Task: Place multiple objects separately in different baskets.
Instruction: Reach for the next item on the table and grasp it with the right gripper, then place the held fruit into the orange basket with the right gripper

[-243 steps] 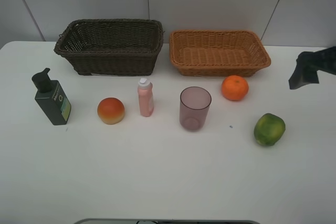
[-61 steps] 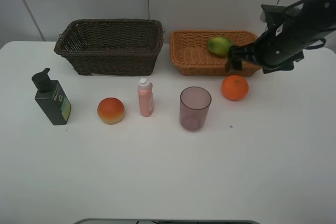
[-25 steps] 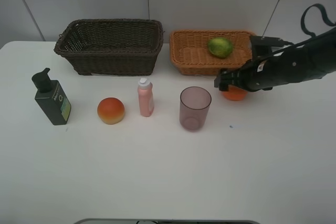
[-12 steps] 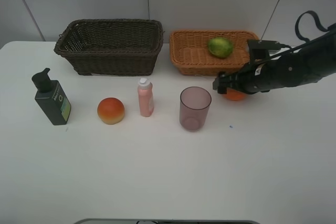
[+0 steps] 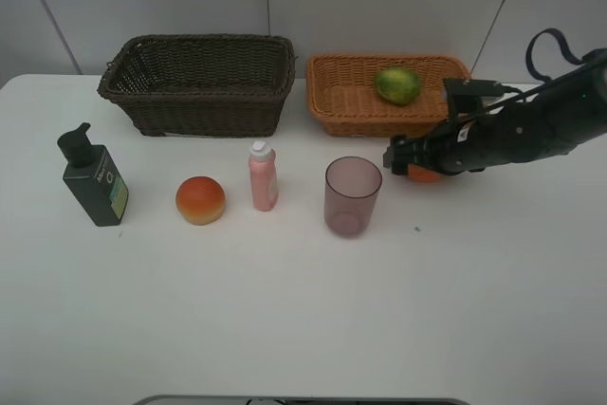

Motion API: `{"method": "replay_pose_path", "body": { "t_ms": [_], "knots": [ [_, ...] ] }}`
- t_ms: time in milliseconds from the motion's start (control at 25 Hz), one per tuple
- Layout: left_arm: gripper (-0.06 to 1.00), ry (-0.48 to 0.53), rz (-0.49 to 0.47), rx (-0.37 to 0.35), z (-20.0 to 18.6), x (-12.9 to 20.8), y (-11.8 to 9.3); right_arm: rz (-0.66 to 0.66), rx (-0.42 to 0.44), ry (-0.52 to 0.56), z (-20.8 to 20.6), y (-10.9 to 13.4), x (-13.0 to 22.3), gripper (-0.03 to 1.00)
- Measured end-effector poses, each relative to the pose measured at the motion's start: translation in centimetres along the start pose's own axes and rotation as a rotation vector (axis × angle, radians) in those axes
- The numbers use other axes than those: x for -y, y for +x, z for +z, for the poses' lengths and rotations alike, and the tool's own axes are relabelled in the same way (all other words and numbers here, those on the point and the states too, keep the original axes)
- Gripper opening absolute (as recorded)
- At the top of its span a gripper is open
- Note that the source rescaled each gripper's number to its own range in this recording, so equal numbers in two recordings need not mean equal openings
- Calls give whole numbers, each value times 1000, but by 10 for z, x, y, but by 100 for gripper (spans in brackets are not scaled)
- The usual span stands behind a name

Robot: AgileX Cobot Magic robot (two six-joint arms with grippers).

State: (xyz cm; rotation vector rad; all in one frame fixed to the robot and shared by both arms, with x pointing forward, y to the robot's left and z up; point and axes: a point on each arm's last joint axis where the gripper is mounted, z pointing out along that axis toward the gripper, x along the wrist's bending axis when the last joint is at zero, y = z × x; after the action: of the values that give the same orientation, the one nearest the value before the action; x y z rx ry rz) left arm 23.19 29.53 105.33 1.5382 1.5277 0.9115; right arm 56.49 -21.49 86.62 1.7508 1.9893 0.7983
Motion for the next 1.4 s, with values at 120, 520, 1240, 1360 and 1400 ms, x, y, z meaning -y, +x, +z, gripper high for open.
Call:
{"method": "replay_pose_path", "body": {
  "t_ms": [120,520,1240,1360,1400],
  "knots": [
    [88,0,0,0,0,0,0,0,0,-1,0,0,0,92],
    [88,0,0,0,0,0,0,-2,0,0,0,0,0,73],
    [88,0,0,0,0,0,0,-10,1,7,-5,0,-2,73],
    [88,0,0,0,0,0,0,-28,3,5,-17,1,-9,73],
    [88,0,0,0,0,0,0,-33,6,15,-22,1,-11,73]
  ]
}}
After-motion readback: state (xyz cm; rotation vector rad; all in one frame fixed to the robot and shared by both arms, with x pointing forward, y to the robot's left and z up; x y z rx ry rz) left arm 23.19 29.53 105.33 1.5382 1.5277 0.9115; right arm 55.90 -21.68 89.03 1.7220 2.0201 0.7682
